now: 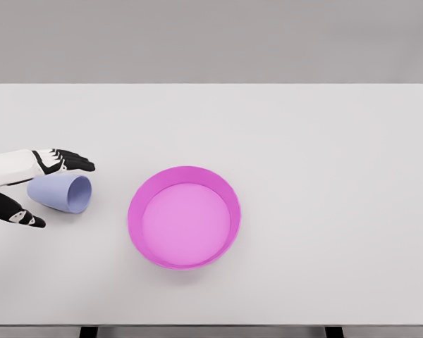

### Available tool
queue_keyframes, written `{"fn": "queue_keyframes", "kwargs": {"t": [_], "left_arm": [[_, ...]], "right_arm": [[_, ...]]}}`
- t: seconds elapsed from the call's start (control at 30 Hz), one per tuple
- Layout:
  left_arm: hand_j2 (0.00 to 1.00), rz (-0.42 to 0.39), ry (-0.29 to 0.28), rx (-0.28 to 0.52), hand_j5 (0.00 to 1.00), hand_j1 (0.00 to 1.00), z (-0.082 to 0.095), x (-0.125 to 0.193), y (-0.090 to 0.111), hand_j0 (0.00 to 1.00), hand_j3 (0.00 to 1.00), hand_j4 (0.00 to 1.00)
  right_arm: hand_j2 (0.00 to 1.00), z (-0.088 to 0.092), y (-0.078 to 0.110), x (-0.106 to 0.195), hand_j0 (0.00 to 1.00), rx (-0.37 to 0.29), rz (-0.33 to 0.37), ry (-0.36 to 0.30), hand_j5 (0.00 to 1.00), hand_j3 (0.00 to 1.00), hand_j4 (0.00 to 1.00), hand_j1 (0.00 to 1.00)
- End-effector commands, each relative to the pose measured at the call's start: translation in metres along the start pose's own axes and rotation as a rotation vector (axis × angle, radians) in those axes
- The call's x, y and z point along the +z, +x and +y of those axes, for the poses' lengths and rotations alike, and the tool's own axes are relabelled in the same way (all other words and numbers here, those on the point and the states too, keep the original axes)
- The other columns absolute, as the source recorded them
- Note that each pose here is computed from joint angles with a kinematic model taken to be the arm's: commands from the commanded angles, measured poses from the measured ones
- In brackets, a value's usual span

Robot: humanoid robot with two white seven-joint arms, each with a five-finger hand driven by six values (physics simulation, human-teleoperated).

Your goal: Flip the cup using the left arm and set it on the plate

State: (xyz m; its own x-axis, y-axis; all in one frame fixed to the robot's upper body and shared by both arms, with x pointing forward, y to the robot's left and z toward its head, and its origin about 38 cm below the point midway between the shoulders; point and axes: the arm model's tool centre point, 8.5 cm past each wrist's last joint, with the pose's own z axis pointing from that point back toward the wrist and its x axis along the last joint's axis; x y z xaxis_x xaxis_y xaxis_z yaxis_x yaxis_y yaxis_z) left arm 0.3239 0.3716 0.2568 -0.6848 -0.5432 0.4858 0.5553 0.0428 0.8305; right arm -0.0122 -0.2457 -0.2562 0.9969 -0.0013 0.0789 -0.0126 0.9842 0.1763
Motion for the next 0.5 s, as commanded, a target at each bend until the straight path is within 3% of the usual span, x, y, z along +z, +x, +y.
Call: {"fn": "queue_keyframes", "kwargs": {"t": [0.0, 0.17, 0.23, 0.3, 0.37, 0.47], "left_arm": [[1.00, 0.000, 0.004, 0.004, 1.00, 1.00, 0.001, 0.000, 0.000, 1.00, 1.00, 1.00], [1.00, 0.013, 0.009, -0.024, 1.00, 1.00, 0.005, 0.000, -0.003, 1.00, 1.00, 1.00], [1.00, 0.013, -0.003, -0.038, 1.00, 1.00, -0.001, -0.005, -0.005, 1.00, 1.00, 1.00], [1.00, 0.008, -0.040, -0.044, 1.00, 1.00, -0.020, -0.017, -0.008, 1.00, 1.00, 1.00], [1.00, 0.009, -0.039, -0.048, 1.00, 1.00, -0.020, -0.018, -0.008, 1.00, 1.00, 1.00], [1.00, 0.068, -0.020, -0.028, 1.00, 1.00, -0.016, -0.007, -0.027, 1.00, 1.00, 1.00]], "right_arm": [[1.00, 0.000, 0.000, 0.000, 1.00, 0.010, 0.001, 0.003, 1.00, 1.00, 1.00, 1.00], [1.00, 0.000, -0.003, 0.000, 1.00, -0.001, 0.008, -0.002, 1.00, 1.00, 1.00, 1.00], [1.00, 0.000, -0.003, 0.000, 1.00, -0.001, 0.008, -0.002, 1.00, 1.00, 1.00, 1.00], [1.00, 0.000, -0.003, 0.000, 1.00, -0.003, 0.007, -0.002, 1.00, 1.00, 1.00, 1.00], [1.00, 0.000, -0.003, 0.000, 1.00, 0.000, 0.008, -0.002, 1.00, 1.00, 1.00, 1.00], [1.00, 0.000, -0.003, 0.000, 1.00, 0.000, 0.008, -0.002, 1.00, 1.00, 1.00, 1.00]]}}
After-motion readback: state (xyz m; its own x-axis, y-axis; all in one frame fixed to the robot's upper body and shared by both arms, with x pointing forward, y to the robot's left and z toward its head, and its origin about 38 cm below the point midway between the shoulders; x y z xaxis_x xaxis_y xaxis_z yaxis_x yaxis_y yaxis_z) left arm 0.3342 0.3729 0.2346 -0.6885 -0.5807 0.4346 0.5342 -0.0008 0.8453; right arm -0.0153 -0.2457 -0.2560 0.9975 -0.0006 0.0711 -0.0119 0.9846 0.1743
